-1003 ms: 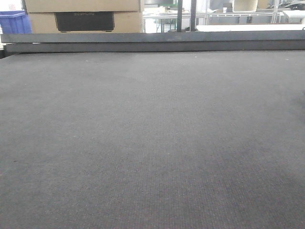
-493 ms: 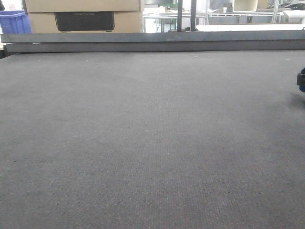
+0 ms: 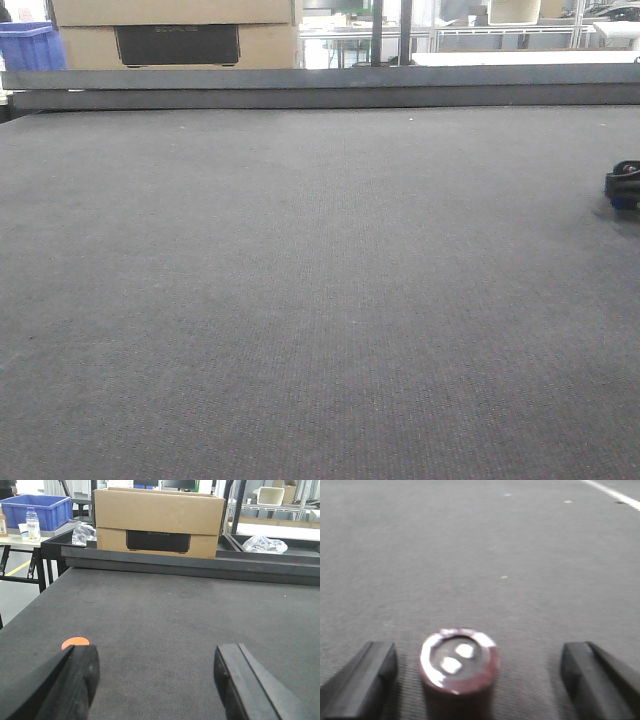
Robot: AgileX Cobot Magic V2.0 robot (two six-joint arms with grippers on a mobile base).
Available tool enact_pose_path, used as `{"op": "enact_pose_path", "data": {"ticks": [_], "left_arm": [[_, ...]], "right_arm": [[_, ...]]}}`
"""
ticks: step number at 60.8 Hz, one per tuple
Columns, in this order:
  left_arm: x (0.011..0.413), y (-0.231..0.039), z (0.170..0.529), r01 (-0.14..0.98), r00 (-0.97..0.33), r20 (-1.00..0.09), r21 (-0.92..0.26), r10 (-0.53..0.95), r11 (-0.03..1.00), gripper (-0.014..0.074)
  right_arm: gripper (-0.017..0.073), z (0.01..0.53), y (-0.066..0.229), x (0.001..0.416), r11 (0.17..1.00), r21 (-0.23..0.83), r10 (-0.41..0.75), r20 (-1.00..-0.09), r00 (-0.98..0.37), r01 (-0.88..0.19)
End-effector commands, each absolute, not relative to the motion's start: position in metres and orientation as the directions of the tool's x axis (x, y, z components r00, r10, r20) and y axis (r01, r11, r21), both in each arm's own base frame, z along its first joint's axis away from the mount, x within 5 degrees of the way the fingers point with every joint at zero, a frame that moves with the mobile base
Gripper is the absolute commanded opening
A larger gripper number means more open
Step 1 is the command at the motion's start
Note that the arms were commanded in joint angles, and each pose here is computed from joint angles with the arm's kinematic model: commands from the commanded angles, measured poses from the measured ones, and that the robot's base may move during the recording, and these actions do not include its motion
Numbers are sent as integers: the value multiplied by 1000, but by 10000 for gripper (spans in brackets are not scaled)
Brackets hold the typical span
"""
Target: Place cylindrical capacitor in blue bin on shelf
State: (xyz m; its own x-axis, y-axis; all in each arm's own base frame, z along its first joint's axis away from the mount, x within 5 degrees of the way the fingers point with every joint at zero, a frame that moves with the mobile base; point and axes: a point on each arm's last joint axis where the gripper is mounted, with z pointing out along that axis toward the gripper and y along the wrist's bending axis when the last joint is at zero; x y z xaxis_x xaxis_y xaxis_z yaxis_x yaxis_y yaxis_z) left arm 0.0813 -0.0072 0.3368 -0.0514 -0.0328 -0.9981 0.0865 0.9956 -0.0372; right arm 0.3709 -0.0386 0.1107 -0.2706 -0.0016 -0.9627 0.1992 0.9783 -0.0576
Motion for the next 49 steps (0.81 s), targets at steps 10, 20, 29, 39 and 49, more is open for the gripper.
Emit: {"op": "enact_pose_path", "data": {"ticks": [10,20,29,39,49], "left_arm": [[81,-8,340,91,-36,-999,-41,-38,995,393],[81,-8,340,97,-39,-997,-68,-65,993,393],[82,-7,339,86,-51,-997,-61,-57,994,393],[98,-3,321,23,-137,-990,-46,-43,999,407],[123,7,293,-62,-179,-982,-46,-56,997,577]], "right_arm": [[84,112,-41,375,978,-68,-17,-967,-253,196],[-124,119,-41,375,978,-65,-17,-971,-237,197],[-153,155,-41,371,978,-54,-21,-987,-160,200],[-153,219,-38,345,979,-32,-29,-999,-17,202],[-153,275,-30,316,986,-17,-21,-1000,19,165]]}}
